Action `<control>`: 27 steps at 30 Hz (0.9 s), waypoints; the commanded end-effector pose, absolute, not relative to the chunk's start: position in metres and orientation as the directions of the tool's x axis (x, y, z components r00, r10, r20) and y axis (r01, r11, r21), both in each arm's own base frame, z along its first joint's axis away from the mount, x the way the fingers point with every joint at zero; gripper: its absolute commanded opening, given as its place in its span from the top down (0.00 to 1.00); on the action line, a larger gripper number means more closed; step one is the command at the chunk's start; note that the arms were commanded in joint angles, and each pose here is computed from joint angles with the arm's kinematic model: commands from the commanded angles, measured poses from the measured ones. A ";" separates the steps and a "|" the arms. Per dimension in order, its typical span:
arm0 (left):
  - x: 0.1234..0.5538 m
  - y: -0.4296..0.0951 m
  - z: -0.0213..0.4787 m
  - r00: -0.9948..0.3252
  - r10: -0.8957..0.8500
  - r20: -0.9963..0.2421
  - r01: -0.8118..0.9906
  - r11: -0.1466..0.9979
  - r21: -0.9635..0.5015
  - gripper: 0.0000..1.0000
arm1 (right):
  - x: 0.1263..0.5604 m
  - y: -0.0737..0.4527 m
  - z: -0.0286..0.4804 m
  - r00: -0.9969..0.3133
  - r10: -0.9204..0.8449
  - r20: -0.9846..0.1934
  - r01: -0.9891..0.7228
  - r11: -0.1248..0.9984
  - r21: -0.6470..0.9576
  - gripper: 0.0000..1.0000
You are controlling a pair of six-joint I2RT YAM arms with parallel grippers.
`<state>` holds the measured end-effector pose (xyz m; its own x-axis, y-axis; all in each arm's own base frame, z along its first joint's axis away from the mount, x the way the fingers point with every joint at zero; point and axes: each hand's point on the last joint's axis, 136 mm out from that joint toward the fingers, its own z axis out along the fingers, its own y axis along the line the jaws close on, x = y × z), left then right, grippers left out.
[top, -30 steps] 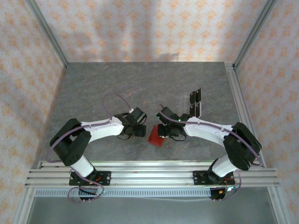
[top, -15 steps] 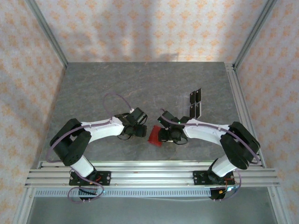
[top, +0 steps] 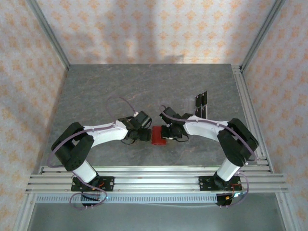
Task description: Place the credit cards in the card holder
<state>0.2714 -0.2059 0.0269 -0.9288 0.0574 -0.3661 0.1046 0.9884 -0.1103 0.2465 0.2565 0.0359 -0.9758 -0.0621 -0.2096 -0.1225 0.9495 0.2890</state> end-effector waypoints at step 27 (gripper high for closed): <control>0.268 -0.236 0.021 -0.914 0.072 -0.398 0.134 0.982 -0.130 0.30 | 0.259 0.259 0.058 -0.974 -0.134 -0.180 -0.176 0.953 0.246 0.61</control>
